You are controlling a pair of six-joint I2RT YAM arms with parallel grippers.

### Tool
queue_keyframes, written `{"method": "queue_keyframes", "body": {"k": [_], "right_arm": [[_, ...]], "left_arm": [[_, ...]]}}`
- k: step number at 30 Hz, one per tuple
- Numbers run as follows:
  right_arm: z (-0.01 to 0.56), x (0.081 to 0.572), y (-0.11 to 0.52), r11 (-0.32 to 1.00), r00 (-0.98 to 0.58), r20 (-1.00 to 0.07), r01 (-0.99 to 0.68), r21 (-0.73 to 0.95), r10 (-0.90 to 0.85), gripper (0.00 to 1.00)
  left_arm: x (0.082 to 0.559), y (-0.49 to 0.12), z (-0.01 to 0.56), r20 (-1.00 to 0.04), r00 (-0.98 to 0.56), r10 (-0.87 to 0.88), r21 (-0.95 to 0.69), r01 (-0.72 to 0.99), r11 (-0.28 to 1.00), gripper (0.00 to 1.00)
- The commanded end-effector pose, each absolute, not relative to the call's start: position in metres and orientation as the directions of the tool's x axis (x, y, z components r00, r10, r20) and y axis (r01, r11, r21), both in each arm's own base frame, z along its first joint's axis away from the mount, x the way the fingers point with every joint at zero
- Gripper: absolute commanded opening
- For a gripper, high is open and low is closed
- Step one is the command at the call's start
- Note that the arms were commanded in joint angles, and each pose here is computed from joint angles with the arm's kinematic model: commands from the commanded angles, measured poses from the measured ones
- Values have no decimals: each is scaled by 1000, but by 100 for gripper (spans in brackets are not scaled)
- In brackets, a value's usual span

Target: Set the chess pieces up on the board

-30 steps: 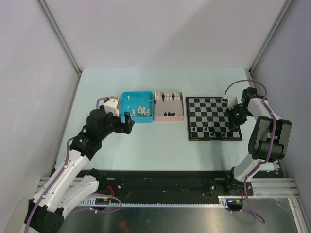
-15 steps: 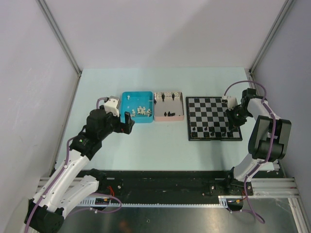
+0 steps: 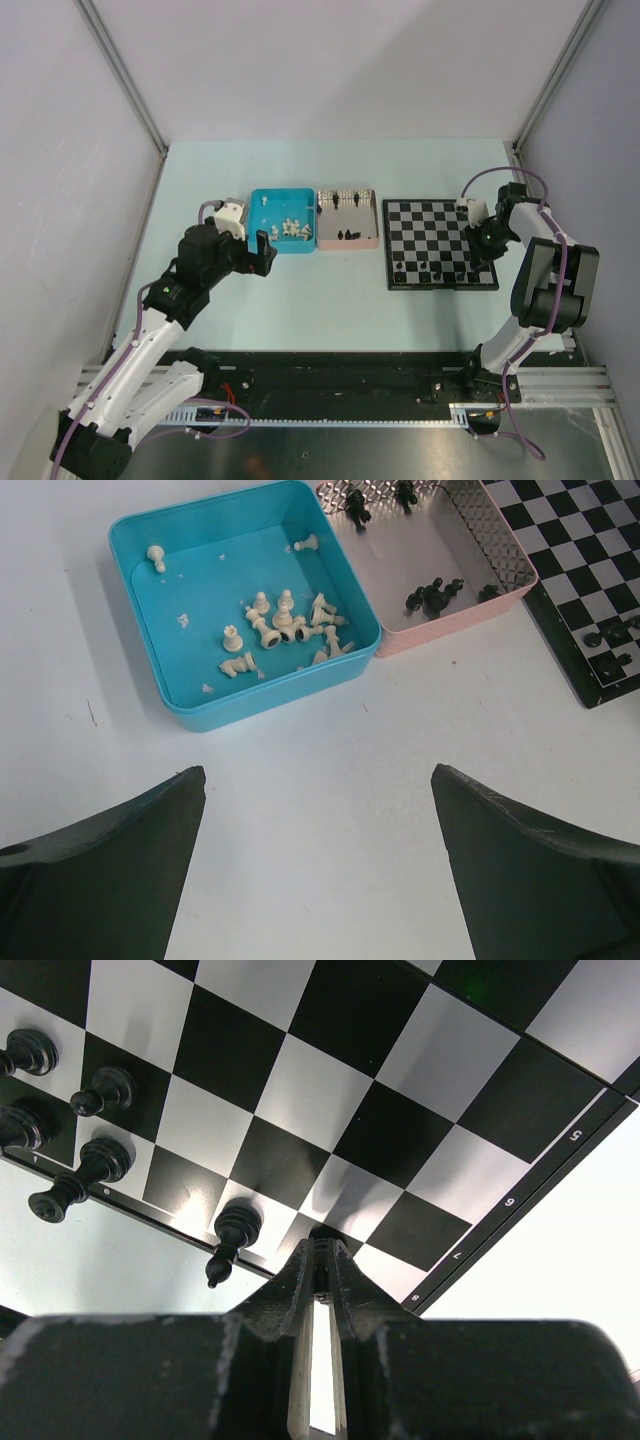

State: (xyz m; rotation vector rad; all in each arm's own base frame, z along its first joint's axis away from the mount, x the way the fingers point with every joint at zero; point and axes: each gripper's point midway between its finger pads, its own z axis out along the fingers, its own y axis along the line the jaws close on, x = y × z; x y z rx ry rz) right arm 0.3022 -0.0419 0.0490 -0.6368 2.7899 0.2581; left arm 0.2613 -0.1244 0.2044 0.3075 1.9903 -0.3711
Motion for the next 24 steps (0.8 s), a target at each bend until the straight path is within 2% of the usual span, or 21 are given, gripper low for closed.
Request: {"method": "queue_keyframes", "body": {"k": [1, 24], "right_arm": [[46, 297, -39, 886, -874, -283, -445, 133, -396, 11], [48, 300, -38, 893, -874, -305, -432, 130, -378, 14]], "left_arm": [[261, -123, 210, -915, -398, 65, -104, 389, 916, 100], [262, -123, 210, -916, -396, 65, -103, 387, 916, 100]]}}
